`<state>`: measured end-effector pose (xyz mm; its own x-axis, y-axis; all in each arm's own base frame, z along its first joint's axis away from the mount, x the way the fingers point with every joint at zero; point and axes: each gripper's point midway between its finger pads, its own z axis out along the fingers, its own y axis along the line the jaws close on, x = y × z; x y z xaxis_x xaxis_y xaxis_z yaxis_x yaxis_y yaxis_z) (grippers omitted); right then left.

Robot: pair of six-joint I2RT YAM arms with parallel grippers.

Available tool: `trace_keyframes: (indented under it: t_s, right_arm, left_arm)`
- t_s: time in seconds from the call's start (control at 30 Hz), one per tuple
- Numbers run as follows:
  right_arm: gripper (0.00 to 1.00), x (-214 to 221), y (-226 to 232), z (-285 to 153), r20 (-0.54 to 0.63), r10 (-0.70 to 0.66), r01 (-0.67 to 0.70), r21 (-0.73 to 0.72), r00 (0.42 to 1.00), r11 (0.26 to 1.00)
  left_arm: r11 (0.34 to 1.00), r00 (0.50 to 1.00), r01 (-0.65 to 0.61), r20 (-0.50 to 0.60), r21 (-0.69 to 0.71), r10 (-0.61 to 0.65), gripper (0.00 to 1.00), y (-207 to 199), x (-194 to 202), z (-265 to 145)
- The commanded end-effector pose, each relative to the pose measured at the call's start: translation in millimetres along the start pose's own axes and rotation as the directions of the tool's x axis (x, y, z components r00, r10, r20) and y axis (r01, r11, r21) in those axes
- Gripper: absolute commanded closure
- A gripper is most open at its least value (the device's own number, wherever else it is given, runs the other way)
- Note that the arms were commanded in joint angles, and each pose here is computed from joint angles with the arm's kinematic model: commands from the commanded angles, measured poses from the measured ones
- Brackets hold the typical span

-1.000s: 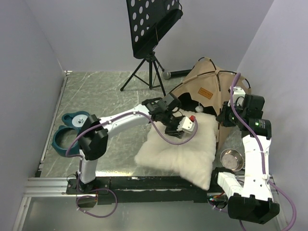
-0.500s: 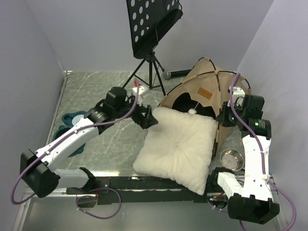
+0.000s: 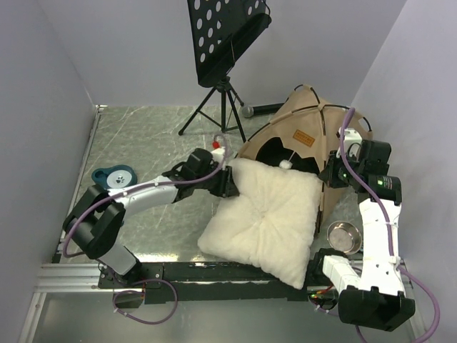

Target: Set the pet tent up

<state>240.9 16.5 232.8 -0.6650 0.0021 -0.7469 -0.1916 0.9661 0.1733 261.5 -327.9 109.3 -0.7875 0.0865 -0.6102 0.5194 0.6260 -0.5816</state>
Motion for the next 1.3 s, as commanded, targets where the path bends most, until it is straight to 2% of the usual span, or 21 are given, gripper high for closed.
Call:
trace_keyframes:
  t_s: [0.0,0.07,0.13,0.3,0.37,0.43,0.47,0.57,0.7,0.73,0.8,0.87,0.9,1.0,1.13,1.2,1.27]
  right_arm:
    - [1.0,3.1,6.3,3.3,-0.026,0.009,-0.01,-0.049,1.0,0.999]
    - [1.0,4.5,8.1,3.6,-0.031,0.007,-0.009,-0.061,0.999,0.998]
    - [1.0,4.6,8.5,4.3,-0.033,0.005,-0.008,-0.066,0.999,0.998]
    - [1.0,3.9,8.7,5.5,-0.026,-0.005,0.003,-0.071,1.0,0.997]
    - [1.0,3.2,8.8,6.6,-0.024,-0.007,0.005,-0.076,1.0,0.997]
    - [1.0,2.0,8.7,6.8,-0.022,-0.01,0.009,-0.077,1.0,0.997]
    - [1.0,1.9,8.4,7.6,-0.024,-0.014,0.012,-0.079,1.0,0.997]
    - [1.0,0.0,7.9,8.3,-0.023,-0.026,0.024,-0.082,0.999,0.996]
    - [1.0,-3.3,7.5,8.5,-0.019,-0.035,0.033,-0.085,0.999,0.996]
    - [1.0,-4.2,7.5,8.4,-0.017,-0.035,0.034,-0.085,0.999,0.996]
    - [1.0,-3.6,7.5,9.3,-0.025,-0.035,0.032,-0.089,0.999,0.995]
    - [1.0,-3.0,7.5,9.2,-0.028,-0.037,0.035,-0.09,0.999,0.995]
    - [1.0,-2.8,6.7,9.5,-0.03,-0.04,0.037,-0.088,0.999,0.995]
    - [1.0,-1.3,5.8,9.3,-0.027,-0.045,0.043,-0.081,0.999,0.996]
    - [1.0,-0.9,6.6,8.2,-0.023,-0.042,0.04,-0.08,0.999,0.996]
    - [1.0,-0.9,6.6,8.1,-0.02,-0.039,0.038,-0.08,0.999,0.996]
    - [1.0,-3.6,7.7,7.5,-0.013,-0.036,0.034,-0.083,0.999,0.996]
  left_arm:
    - [0.924,0.923,-0.339,0.254,0.18,0.289,0.71,-113.9,-63.9,-17.1]
    - [0.875,0.876,-0.45,0.276,0.177,0.395,0.9,-140.7,-61.7,-19.9]
    - [0.848,0.861,-0.493,0.248,0.193,0.444,0.98,-152.7,-55.1,-11.9]
    - [0.753,0.787,-0.617,0.204,0.23,0.583,0.99,-161.3,-53.5,18.6]
    - [0.728,0.766,-0.641,0.141,0.243,0.627,0.99,-156.0,-49.1,35.6]
    - [0.67,0.709,-0.696,0.103,0.258,0.697,0.98,-150.9,-48.1,52.8]
    - [0.666,0.704,-0.698,0.078,0.262,0.706,0.98,-147.5,-47.6,61.1]
    - [0.705,0.737,-0.656,0.028,0.269,0.675,0.96,-126.9,-48.7,83.4]
    - [0.845,0.855,-0.497,-0.055,0.2,0.516,0.94,-77.0,-69.6,100.5]
    - [0.866,0.873,-0.466,-0.067,0.181,0.484,0.9,-66.0,-73.4,102.0]
    - [0.891,0.896,-0.435,-0.038,0.132,0.443,0.71,-57.5,-88.2,96.9]
    - [0.892,0.899,-0.437,0.012,0.118,0.439,0.56,-60.4,-101.0,83.1]
    - [0.878,0.888,-0.46,0.048,0.133,0.458,0.51,-71.8,-107.1,70.9]
    - [0.827,0.847,-0.532,0.135,0.184,0.514,0.22,-103.3,-110.3,31.3]
    - [0.794,0.806,-0.589,0.186,0.152,0.562,0.09,-122.4,-108.1,-9.7]
    - [0.774,0.781,-0.619,0.201,0.131,0.591,0.09,-127.5,-98.4,-22.7]
    - [0.725,0.725,-0.682,0.224,0.097,0.652,0.06,-138.0,-80.6,-26.0]
